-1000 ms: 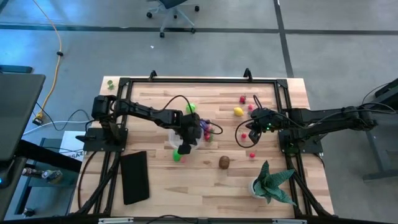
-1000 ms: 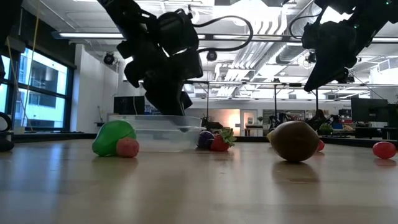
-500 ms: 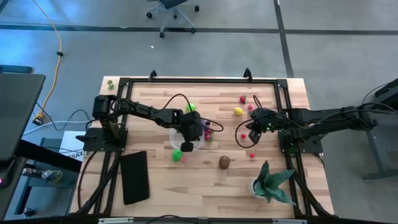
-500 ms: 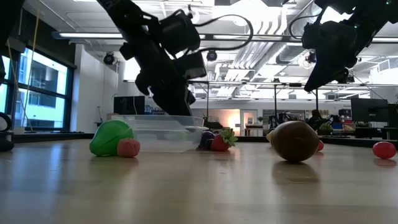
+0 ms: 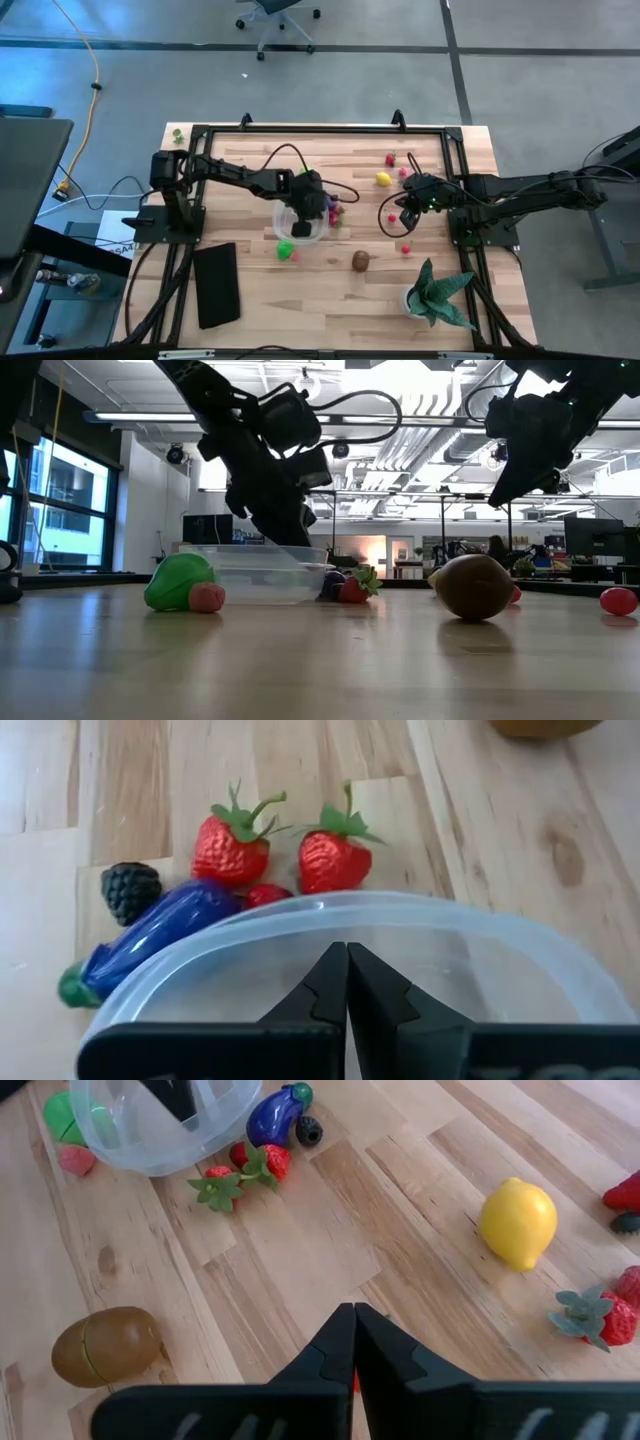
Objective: Pick and placing Produce into tupperware
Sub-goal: Prepare the transparent bin in the center of the table
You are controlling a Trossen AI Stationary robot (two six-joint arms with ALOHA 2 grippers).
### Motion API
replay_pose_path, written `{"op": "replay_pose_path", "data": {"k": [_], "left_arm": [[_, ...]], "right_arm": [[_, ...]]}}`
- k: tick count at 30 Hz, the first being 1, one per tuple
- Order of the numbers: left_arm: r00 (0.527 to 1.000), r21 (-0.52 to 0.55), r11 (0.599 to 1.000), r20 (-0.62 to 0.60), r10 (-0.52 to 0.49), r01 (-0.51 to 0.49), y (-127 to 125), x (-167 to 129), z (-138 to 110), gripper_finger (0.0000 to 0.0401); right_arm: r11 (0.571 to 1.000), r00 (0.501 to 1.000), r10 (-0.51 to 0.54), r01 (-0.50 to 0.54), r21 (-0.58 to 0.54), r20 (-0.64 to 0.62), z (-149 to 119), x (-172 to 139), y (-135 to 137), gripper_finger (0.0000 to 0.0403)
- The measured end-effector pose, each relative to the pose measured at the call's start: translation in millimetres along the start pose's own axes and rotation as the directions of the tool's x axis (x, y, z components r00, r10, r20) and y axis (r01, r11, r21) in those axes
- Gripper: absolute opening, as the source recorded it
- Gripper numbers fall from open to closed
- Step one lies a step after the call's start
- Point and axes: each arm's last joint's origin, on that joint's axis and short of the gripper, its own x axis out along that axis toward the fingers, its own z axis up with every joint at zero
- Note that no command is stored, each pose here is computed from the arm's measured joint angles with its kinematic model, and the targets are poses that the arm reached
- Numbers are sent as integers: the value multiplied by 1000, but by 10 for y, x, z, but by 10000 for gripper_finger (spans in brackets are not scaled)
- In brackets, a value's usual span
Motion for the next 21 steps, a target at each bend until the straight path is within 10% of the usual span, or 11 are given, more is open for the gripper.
{"op": "replay_pose_path", "data": {"k": [21], "left_arm": [[951, 50, 950, 45, 306, -308, -14, -1830, -123, 1]], "right_arm": [[999, 998, 26, -24, -47, 60, 57, -1, 29, 0]]}}
